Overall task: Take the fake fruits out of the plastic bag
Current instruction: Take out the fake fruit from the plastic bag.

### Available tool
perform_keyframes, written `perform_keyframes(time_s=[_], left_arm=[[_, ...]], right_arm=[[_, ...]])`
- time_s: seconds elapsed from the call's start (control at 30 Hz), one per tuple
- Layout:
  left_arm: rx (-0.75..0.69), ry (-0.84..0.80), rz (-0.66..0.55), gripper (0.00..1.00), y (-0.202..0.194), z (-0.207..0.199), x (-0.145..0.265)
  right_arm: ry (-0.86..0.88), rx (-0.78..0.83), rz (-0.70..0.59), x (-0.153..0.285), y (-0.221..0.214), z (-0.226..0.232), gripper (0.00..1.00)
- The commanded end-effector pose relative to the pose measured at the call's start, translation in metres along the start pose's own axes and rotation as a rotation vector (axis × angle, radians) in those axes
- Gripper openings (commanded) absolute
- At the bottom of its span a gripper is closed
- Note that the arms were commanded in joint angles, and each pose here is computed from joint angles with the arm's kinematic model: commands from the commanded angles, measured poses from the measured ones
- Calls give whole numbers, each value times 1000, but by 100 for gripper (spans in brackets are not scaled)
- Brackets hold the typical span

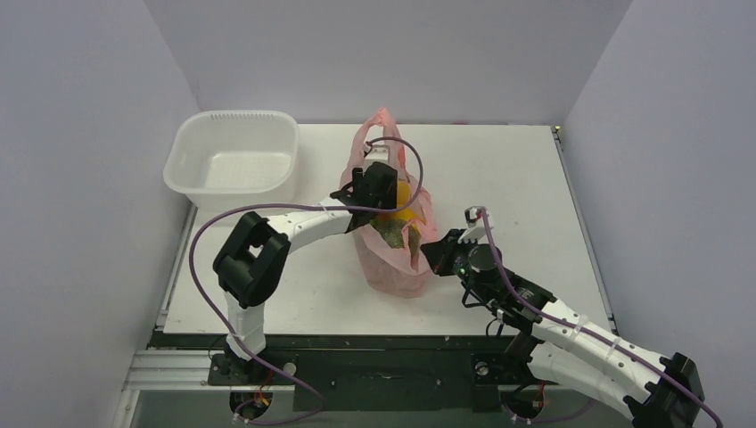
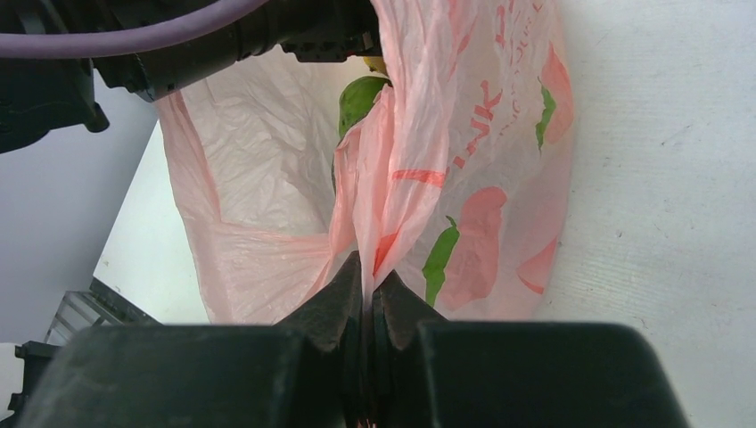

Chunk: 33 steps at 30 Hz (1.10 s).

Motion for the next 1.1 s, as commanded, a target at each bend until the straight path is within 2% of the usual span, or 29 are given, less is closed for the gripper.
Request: perform_keyframes(time_s=[0.0, 0.07, 0.2, 0.3, 0.37, 0.43, 0.5, 0.57, 0.67, 0.7, 0.73, 0.77, 0.87, 0.93, 0.97, 1.0, 1.03, 1.07], left_arm=[[46, -102, -82, 21, 53, -10, 31], [50, -190, -59, 16, 60, -16, 45], [71, -328, 67, 10, 52, -23, 75], [164, -425, 135, 7, 46, -27, 99], [247, -513, 135, 7, 49, -29, 117], [318, -582, 108, 5, 56, -27, 132], [347, -635, 50, 5, 65, -24, 147], [358, -675, -7, 0, 73, -19, 159], [365, -757, -108, 0, 78, -11, 176], [376, -795, -190, 0, 90, -5, 191], [387, -799, -192, 0, 82, -1, 191], [398, -839, -262, 0, 93, 7, 204], [462, -894, -305, 0, 91, 29, 222], [503, -871, -325, 0, 92, 49, 231], [527, -814, -304, 0, 89, 63, 228], [537, -780, -333, 0, 93, 73, 237], [552, -697, -289, 0, 86, 88, 233], [534, -607, -332, 0, 94, 102, 239]], right_arm=[[27, 1, -53, -2, 12, 8, 0], [12, 4, -58, -2, 12, 5, 0], [-5, 10, -78, -3, 15, 4, 0], [-17, 16, -93, -3, 18, 3, 0], [-28, 21, -100, -3, 21, 3, 0], [-22, 18, -108, -2, 24, 5, 0], [-15, 15, -113, 0, 26, 6, 0], [-24, 17, -103, 1, 25, 5, 0], [-23, 19, -102, 4, 28, 7, 0], [-24, 21, -99, 4, 27, 7, 0], [-21, 21, -100, 5, 28, 8, 0], [-22, 22, -100, 5, 28, 7, 0], [-19, 20, -101, 6, 30, 9, 0], [-14, 16, -101, 6, 30, 10, 0], [-11, 15, -101, 6, 31, 11, 0], [-10, 14, -102, 6, 31, 11, 0], [-8, 13, -103, 7, 31, 11, 0], [-6, 12, -103, 7, 32, 12, 0]])
Point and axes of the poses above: each gripper's point midway between its finger pads, its own x axis back along the fingers, its own z axis along the line the jaws close on, y = z × x, the point moved 6 cm from there along x, back along the fingers, and after that the axes turned 6 degrees about -x, right-handed, at the moved point
